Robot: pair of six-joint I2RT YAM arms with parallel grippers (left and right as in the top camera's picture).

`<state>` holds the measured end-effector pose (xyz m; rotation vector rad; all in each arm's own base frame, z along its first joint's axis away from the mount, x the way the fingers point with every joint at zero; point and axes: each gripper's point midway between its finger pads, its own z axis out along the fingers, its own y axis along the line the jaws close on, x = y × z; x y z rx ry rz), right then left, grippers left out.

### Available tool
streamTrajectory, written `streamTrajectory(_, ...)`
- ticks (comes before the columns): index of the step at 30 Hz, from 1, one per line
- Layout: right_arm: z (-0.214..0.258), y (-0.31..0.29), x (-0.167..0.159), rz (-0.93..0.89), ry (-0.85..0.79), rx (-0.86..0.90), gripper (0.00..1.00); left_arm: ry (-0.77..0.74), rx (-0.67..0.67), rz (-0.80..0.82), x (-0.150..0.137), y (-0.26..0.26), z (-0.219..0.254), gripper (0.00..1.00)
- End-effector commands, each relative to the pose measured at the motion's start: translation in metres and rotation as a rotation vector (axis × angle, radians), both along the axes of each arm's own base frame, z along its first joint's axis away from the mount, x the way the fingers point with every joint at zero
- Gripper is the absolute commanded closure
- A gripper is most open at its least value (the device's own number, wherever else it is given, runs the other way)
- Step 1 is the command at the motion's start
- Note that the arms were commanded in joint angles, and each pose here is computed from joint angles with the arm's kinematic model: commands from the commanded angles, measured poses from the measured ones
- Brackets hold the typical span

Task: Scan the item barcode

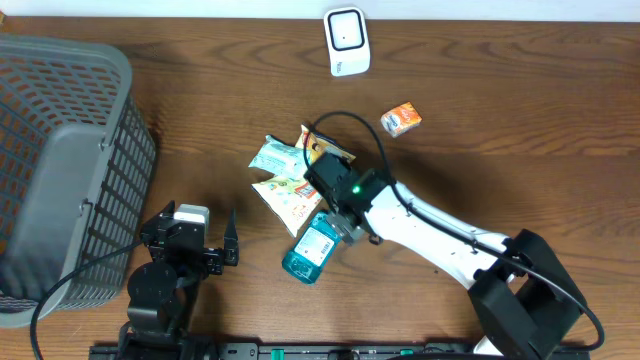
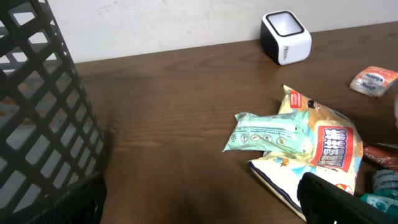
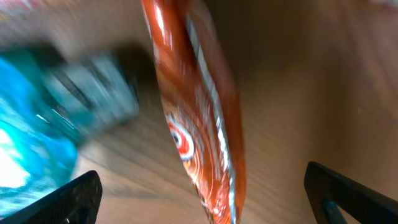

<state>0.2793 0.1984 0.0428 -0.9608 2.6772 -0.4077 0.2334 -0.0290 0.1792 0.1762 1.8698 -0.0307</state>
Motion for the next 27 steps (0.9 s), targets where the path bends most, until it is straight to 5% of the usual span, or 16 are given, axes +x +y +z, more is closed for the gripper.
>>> streamTrajectory(1,-0.004,-0.014,0.003,-0.023,-0.063,-0.065,0.01,0.001,-0.005,-0.011,0.000,-0.002,0.000,0.02)
streamTrajectory(14,-0.051,-0.030,-0.006,-0.004,-0.048,-0.076,0.02,0.001,-0.005,-0.011,0.000,-0.002,0.000,0.02)
streamTrajectory(15,-0.054,-0.030,-0.006,0.001,-0.044,-0.081,0.07,0.001,-0.005,-0.011,0.000,-0.002,0.000,0.02)
streamTrajectory(16,-0.058,-0.031,-0.005,0.000,-0.041,-0.085,0.27,0.001,-0.005,-0.011,0.000,-0.002,0.000,0.02)
streamTrajectory(17,-0.062,-0.034,-0.004,-0.007,-0.035,-0.091,0.59,0.001,-0.005,-0.011,0.000,-0.002,0.000,0.02)
streamTrajectory(18,-0.066,-0.037,-0.003,-0.015,-0.028,-0.097,0.71,0.001,-0.005,-0.011,0.000,-0.002,0.000,0.02)
streamTrajectory(22,-0.089,-0.054,-0.006,-0.055,0.035,-0.137,0.73,0.001,-0.005,-0.011,0.000,-0.002,0.000,0.02)
streamTrajectory(27,-0.102,-0.060,-0.014,-0.065,0.099,-0.147,0.89,0.001,-0.005,-0.011,0.000,-0.002,0.000,0.02)
